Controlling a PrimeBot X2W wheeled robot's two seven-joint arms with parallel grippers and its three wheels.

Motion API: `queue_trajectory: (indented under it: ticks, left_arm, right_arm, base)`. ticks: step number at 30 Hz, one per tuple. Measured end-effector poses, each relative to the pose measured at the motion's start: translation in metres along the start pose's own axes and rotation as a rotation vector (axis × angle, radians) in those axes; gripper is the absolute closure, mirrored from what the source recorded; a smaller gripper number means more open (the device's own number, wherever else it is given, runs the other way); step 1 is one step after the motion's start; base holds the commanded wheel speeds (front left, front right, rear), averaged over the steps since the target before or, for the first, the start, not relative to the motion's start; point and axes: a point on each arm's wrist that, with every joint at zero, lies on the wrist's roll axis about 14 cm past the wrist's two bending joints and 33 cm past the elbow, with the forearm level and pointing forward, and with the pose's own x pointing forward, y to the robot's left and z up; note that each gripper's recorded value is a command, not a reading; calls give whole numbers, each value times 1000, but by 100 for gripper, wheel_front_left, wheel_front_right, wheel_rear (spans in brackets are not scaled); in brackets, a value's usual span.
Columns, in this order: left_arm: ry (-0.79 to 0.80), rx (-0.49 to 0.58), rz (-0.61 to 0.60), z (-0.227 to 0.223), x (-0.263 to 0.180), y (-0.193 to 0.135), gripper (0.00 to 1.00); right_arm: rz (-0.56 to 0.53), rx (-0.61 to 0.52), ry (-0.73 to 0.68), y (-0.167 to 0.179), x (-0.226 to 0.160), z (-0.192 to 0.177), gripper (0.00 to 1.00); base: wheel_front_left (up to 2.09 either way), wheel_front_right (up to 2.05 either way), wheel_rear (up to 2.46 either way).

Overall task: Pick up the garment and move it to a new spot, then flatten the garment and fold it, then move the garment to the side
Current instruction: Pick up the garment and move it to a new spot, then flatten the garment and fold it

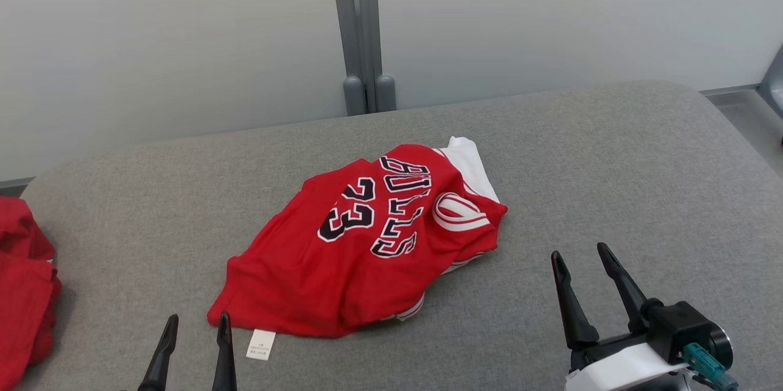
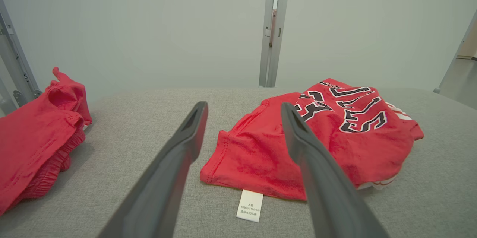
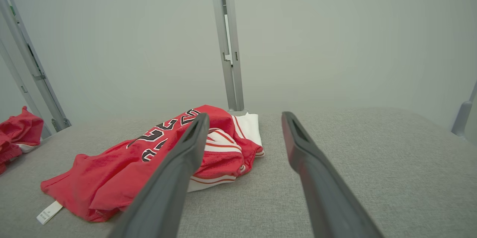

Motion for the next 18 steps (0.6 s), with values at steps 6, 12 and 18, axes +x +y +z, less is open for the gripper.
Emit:
queue_trajectory:
  ticks: [6,12,18]
  left_arm:
    - [4,-1,7,-2,-4,0,0]
    - [-1,1,18,0,-7,2,0]
    - [-7,4,20,1,-9,2,0]
  right_arm:
    - [12,8,0,3,4,-1,0]
    - [29,9,0,7,7,-1,0]
    - [37,9,-1,10,8,-1,0]
  base:
    - [0,0,0]
    - [0,0,0]
    - [0,0,0]
